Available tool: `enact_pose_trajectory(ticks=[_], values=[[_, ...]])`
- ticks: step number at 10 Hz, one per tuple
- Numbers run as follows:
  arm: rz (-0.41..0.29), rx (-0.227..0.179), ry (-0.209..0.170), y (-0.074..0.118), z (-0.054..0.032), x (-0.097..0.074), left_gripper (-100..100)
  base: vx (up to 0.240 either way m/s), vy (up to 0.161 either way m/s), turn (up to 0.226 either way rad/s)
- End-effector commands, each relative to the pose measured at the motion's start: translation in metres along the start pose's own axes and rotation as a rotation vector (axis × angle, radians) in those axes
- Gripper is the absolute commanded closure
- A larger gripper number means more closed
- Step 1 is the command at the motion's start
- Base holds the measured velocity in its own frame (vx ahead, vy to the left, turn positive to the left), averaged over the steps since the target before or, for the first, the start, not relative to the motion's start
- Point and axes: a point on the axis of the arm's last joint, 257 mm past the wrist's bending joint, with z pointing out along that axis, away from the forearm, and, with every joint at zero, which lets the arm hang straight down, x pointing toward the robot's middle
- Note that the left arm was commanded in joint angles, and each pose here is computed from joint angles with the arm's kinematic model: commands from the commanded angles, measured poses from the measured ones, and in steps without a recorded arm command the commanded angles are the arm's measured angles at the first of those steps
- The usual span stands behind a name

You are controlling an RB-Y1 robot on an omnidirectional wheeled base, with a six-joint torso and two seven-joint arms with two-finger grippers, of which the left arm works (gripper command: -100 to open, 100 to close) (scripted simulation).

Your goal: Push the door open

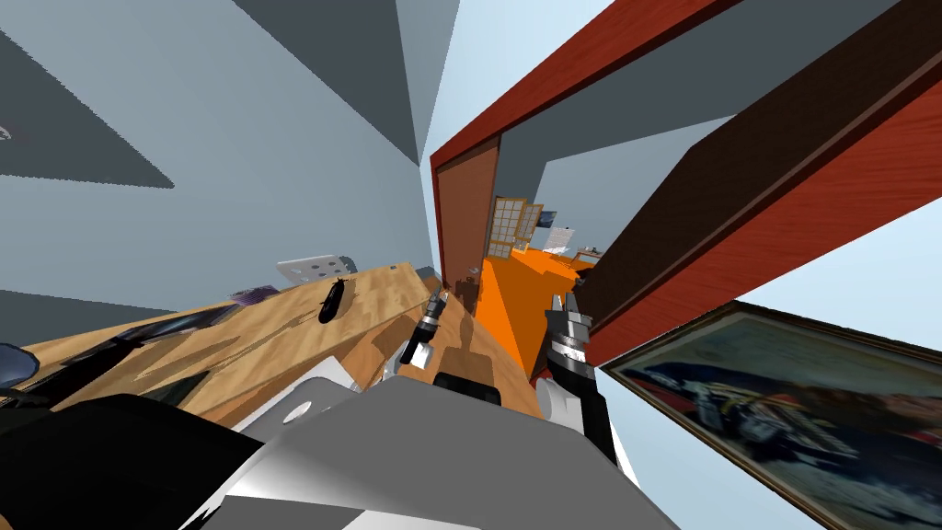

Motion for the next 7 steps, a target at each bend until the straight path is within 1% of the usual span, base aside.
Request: enact_pose_trajectory(ticks=[1, 7], values=[[-0.002, -0.016, 0.007, 0.011, -0.0007, 0.003, -100, 0.100, 0.056, -0.083], [-0.011, -0.077, 0.033, 0.050, -0.0030, 0.012, -100, 0.087, 0.059, -0.081]])
